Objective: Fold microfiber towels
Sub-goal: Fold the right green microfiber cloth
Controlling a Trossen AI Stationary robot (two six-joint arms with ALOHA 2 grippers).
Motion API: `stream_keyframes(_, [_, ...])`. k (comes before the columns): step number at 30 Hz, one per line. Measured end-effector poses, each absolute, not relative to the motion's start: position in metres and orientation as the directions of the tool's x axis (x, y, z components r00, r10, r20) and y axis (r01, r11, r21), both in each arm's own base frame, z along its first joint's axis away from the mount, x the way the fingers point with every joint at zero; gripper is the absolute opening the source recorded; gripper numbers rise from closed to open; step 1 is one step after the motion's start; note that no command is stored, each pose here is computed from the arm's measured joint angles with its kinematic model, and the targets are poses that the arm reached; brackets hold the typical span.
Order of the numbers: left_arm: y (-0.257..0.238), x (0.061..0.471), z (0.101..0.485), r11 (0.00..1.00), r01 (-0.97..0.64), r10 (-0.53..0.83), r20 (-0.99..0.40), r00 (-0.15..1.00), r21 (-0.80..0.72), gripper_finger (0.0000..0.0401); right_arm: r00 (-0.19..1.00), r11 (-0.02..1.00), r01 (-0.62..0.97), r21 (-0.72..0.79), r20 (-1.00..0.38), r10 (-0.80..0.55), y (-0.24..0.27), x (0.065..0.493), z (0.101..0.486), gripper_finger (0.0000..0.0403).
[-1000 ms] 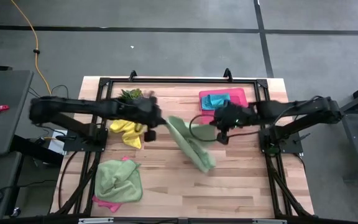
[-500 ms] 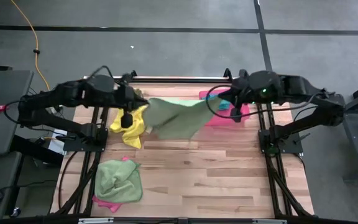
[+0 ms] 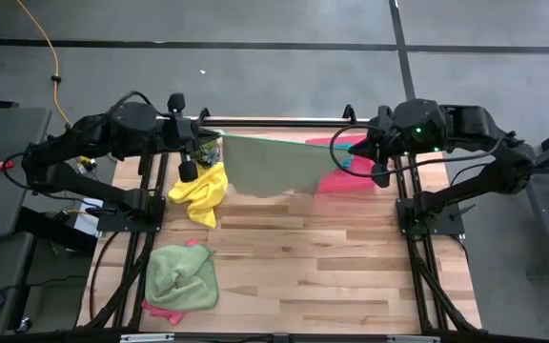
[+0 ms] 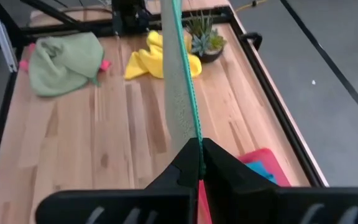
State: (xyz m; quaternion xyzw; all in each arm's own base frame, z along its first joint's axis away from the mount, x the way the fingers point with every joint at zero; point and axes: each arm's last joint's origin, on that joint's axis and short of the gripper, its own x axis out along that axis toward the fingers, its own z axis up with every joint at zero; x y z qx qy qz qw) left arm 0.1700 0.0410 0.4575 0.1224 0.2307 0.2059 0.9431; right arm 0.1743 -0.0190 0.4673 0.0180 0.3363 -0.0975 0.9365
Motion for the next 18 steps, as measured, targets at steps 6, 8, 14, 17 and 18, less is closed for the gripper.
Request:
stream_keyframes(6, [0.043,0.184,0.443,0.909,-0.296,0.409,-0.488,0.771,0.294,0.0,0.747,0.981,0.187,-0.05,-0.642,-0.175,-0.02,0.174,0.466,0.0])
stream_keyframes(8, [0.045,0.188,0.438,0.893,-0.312,0.443,-0.518,0.731,0.323,0.0,0.742,0.977,0.201,-0.067,-0.64,-0.197,-0.021,0.173,0.467,0.0])
stream_keyframes(14, [0.054,0.198,0.432,0.807,-0.35,0.577,-0.511,0.637,0.476,0.0,0.733,0.967,0.222,-0.126,-0.633,-0.251,-0.025,0.173,0.467,0.0])
stream_keyframes(17, [0.06,0.197,0.434,0.79,-0.36,0.598,-0.496,0.629,0.496,0.0,0.731,0.965,0.23,-0.126,-0.632,-0.257,-0.028,0.173,0.467,0.0])
stream_keyframes(18, [0.062,0.197,0.434,0.785,-0.369,0.606,-0.492,0.625,0.498,0.0,0.729,0.964,0.228,-0.134,-0.633,-0.261,-0.029,0.173,0.467,0.0])
